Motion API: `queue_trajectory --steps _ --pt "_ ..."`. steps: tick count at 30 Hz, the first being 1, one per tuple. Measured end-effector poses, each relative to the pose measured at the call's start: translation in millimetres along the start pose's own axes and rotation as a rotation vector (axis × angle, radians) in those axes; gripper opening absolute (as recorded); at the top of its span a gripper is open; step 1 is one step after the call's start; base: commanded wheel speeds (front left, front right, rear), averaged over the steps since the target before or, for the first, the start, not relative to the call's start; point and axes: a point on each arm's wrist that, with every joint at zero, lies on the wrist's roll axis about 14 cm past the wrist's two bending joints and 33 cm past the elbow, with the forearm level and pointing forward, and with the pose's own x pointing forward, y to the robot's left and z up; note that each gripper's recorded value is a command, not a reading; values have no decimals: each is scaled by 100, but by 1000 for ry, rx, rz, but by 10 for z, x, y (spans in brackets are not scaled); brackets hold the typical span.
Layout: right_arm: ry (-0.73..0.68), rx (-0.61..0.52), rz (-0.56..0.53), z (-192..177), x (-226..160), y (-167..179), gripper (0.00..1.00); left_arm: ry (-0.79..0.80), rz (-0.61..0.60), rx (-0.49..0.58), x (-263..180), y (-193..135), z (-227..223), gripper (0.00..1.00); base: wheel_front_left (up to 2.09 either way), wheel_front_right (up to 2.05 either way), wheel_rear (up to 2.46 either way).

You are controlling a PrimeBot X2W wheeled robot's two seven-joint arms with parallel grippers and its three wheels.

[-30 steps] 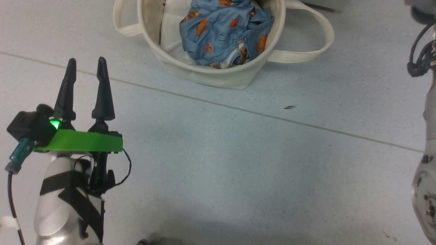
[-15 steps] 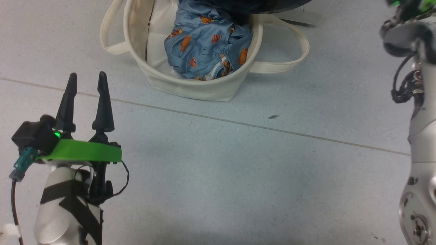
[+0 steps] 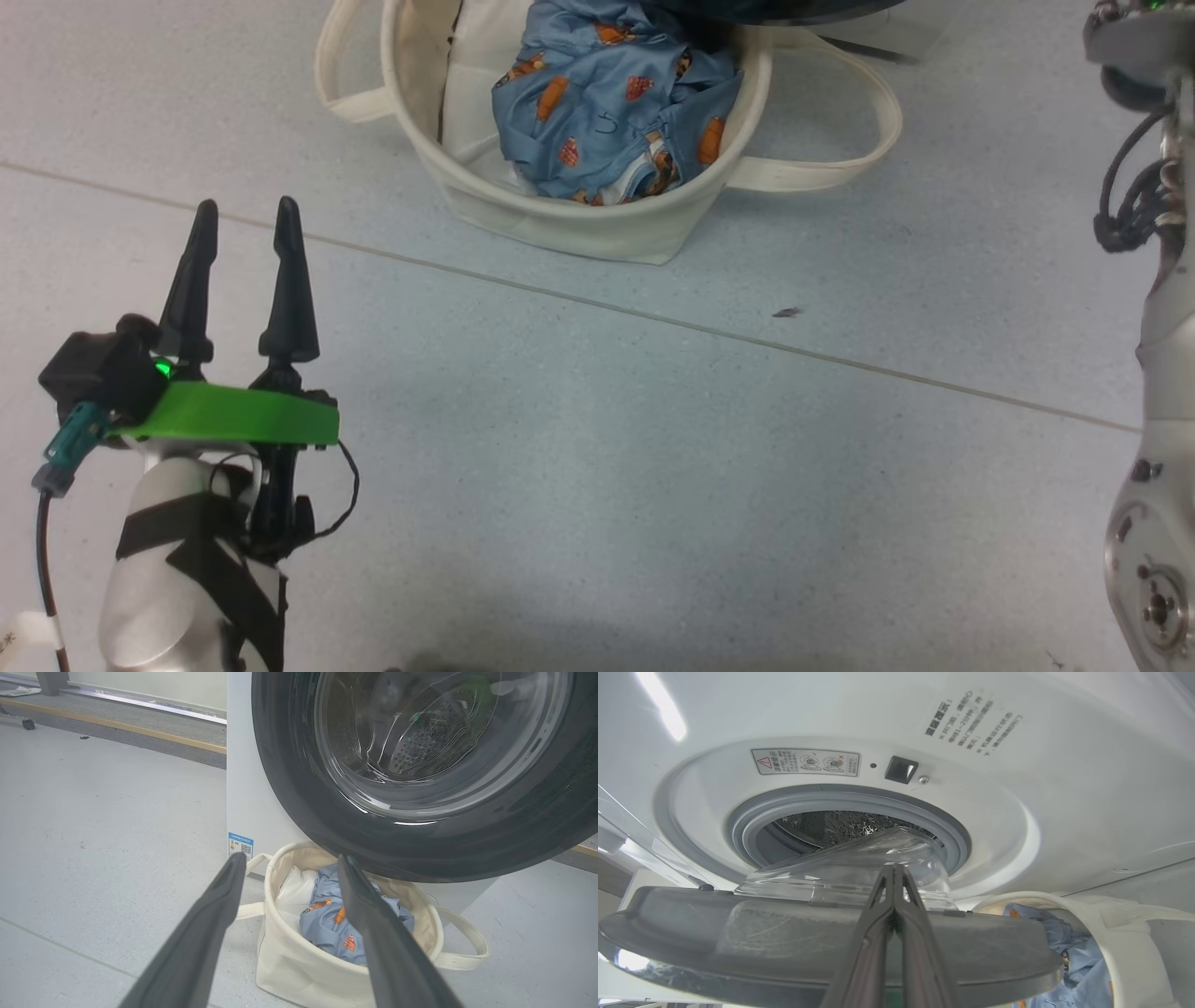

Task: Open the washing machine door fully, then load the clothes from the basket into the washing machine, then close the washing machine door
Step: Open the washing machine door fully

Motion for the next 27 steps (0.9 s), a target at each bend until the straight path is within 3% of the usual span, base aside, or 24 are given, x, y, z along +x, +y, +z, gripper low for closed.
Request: queue_trajectory --steps 12,20,27 --pt "105 -64 17 -237 178 200 0 -17 20 0 -49 74 88 100 0 0 0" --pt "227 -111 8 -436 48 302 0 -36 15 -14 -68 40 175 100 0 0 0" --pt "353 -153 2 -754 -208 408 0 -30 64 -7 -311 249 194 100 0 0 0"
